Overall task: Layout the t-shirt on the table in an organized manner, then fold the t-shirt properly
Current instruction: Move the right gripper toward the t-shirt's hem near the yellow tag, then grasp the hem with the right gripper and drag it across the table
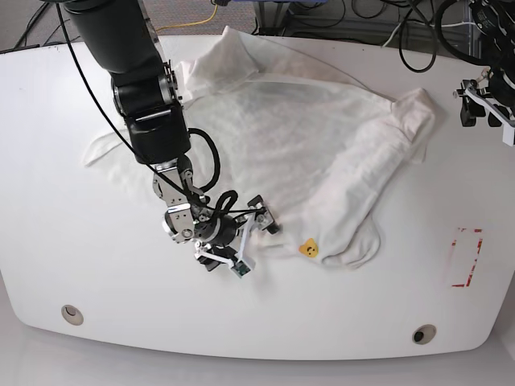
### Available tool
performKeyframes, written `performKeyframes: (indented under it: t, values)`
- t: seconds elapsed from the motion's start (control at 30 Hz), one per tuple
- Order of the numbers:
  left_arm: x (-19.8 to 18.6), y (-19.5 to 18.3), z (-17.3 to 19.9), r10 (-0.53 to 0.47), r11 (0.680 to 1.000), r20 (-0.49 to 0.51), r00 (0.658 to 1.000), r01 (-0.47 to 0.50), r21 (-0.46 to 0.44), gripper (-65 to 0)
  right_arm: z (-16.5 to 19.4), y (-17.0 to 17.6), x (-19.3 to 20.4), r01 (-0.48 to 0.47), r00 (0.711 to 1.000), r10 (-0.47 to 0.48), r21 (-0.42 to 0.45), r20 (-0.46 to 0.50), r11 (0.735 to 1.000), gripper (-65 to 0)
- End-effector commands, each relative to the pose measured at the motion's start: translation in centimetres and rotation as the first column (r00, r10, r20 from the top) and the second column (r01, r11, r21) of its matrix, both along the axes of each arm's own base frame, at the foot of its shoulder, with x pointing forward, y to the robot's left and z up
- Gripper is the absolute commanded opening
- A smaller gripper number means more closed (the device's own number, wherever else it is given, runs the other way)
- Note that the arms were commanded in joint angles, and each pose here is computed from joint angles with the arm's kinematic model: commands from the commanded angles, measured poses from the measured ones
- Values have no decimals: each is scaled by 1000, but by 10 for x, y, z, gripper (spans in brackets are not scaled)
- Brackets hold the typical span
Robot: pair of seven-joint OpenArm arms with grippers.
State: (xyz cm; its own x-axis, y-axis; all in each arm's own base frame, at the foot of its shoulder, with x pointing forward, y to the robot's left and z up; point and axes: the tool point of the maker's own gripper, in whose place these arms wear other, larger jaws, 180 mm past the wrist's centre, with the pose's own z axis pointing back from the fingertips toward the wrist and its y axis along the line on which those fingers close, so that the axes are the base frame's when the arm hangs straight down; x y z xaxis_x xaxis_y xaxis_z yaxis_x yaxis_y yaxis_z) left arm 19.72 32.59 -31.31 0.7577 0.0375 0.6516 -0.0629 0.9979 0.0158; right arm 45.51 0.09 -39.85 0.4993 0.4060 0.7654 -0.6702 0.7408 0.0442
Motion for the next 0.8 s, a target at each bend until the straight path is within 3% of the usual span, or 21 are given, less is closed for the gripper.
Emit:
performKeyframes:
  t: [0.0, 0.23, 0.43, 0.67, 0.77]
  values:
    - [6, 3, 12, -13, 1000, 42, 999, 12, 24, -293, 14, 4, 12, -3, 999, 2, 28, 37, 1000, -46]
    - [6, 3, 13, -12, 1000, 42, 999, 11, 24, -293, -2, 2, 8, 23, 999, -25, 75, 20, 997, -217]
    - [5, 3, 12, -12, 1000, 40, 999, 11, 24, -293, -3, 2, 8, 29, 999, -31, 89, 22, 996, -314]
    - [5, 4, 12, -11, 1000, 39, 999, 10, 26, -293, -2, -6, 12, 53, 998, -55, 75, 31, 996, -560]
    - [5, 4, 12, -11, 1000, 39, 999, 10, 26, -293, -4, -23, 19, 108, 993, -110, 45, 45, 993, -620]
